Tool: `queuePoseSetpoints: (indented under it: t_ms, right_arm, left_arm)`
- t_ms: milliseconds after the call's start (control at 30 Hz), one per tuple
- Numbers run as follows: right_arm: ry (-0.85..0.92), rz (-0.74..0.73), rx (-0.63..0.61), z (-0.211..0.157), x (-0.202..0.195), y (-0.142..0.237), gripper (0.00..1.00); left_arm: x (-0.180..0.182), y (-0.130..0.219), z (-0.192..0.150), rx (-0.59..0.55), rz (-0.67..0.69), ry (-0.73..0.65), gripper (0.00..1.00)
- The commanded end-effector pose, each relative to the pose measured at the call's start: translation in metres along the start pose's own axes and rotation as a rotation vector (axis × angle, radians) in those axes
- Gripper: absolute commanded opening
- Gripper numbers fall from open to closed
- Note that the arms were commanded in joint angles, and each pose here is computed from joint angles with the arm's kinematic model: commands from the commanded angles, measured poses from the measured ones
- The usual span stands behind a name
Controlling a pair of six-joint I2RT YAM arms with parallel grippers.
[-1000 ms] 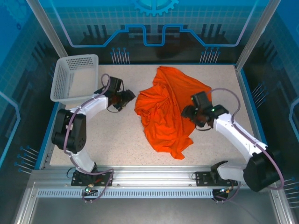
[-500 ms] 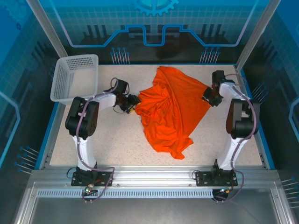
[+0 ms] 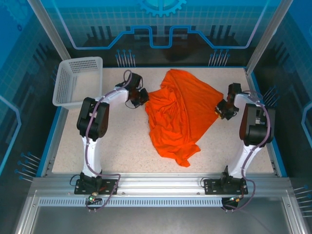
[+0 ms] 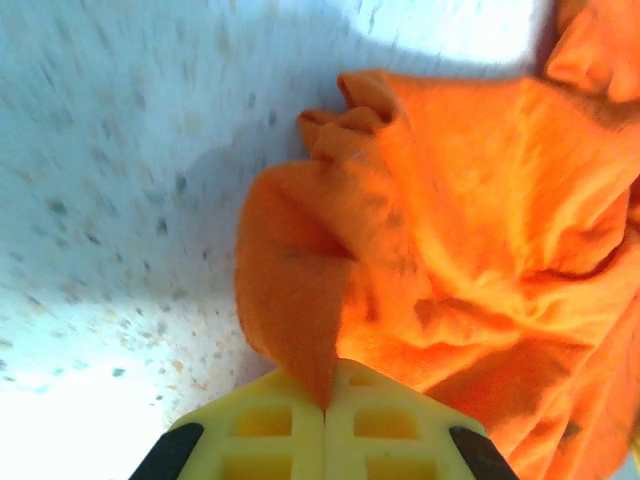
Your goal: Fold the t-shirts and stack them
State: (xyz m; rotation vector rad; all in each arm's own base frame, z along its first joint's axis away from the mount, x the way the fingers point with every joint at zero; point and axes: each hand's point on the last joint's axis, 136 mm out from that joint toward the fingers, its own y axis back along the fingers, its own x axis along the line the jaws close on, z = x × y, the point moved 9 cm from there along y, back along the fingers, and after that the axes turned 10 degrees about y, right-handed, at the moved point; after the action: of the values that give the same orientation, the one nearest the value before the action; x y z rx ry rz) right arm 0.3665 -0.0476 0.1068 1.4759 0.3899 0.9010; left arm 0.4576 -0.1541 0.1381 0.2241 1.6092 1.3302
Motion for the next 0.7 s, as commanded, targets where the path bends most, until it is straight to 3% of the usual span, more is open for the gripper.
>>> queuePoseSetpoints:
  t_ms: [0, 133, 233, 333, 400, 467, 533, 600, 667]
  right_arm:
    - [-0.083, 0.086, 0.026, -0.026, 0.001, 0.006, 0.18]
    - [-0.098, 0.114, 0.041, -0.075, 0.007, 0.007, 0.19]
    - [-0.122, 0.098, 0.012, -0.115, 0.008, 0.01, 0.24]
    - [-0.093, 0.098, -0.042, -0.128, 0.016, 0.024, 0.3]
    - [-0.048, 0.078, -0.083, -0.122, 0.02, 0.039, 0.41]
    - [0.008, 0.091, -0.106, -0.111, 0.023, 0.053, 0.47]
    - [0.053, 0.109, -0.131, -0.096, 0.024, 0.067, 0.58]
    - [0.093, 0.122, -0.132, -0.081, 0.023, 0.075, 0.65]
    - [0.093, 0.108, -0.122, -0.065, 0.016, 0.077, 0.67]
  left_arm:
    - [-0.029, 0.052, 0.026, -0.184, 0.053, -0.091, 0.0]
    - [-0.06, 0.088, 0.051, -0.303, 0.073, -0.149, 0.0]
    - [-0.076, 0.092, 0.067, -0.332, 0.093, -0.17, 0.0]
    - [-0.077, 0.085, 0.086, -0.361, 0.143, -0.152, 0.03]
    - [-0.073, 0.075, 0.098, -0.362, 0.162, -0.124, 0.21]
    - [-0.068, 0.073, 0.107, -0.367, 0.182, -0.099, 0.49]
    - [-0.064, 0.077, 0.11, -0.368, 0.191, -0.089, 0.61]
    - [-0.065, 0.086, 0.108, -0.375, 0.187, -0.102, 0.84]
    - [-0.065, 0.099, 0.103, -0.381, 0.173, -0.114, 0.93]
